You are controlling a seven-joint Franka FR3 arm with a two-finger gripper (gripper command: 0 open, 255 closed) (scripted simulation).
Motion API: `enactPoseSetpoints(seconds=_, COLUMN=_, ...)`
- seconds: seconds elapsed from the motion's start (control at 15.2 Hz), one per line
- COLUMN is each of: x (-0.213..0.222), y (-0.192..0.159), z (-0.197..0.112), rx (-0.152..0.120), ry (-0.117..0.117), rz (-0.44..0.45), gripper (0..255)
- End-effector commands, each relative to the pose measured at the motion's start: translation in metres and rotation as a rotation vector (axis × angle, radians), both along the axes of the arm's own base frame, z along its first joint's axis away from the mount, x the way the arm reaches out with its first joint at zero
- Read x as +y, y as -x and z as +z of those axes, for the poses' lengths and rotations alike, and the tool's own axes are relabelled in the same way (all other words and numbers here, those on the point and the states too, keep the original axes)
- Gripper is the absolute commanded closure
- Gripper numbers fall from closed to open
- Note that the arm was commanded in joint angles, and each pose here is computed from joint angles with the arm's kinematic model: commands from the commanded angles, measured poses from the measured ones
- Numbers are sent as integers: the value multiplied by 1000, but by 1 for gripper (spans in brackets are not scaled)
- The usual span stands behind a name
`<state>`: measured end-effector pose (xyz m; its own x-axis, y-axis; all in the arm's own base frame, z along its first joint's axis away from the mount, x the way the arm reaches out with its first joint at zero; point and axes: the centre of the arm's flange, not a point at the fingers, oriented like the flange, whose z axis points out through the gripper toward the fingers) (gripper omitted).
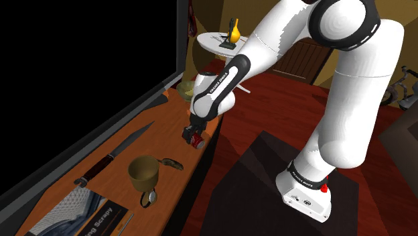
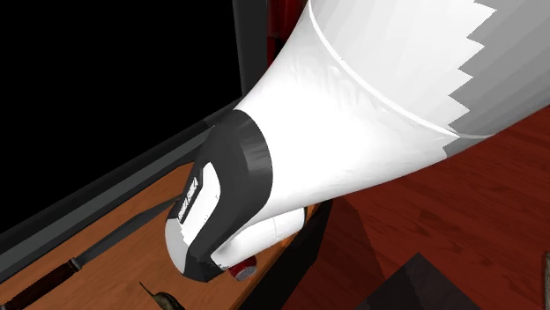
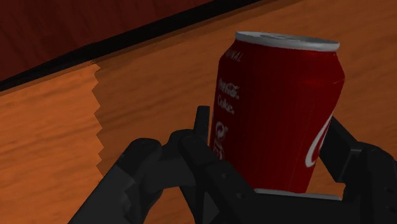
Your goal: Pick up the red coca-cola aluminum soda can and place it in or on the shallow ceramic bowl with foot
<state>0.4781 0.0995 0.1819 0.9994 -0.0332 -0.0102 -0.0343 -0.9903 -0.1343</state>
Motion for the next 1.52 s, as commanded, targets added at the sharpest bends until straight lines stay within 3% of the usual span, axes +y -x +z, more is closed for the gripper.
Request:
enactPoseSetpoints(seconds=0.0, x=0, y=1, z=-1, rx=4, ry=1, rz=0, gripper=255)
enactPoseSetpoints(seconds=0.46, x=0, y=1, z=-1, rx=4, ry=1, rz=0, gripper=255)
enactPoseSetpoints(seconds=1.45, x=0, y=1, z=78, rx=4, ry=1, rz=0, gripper=255)
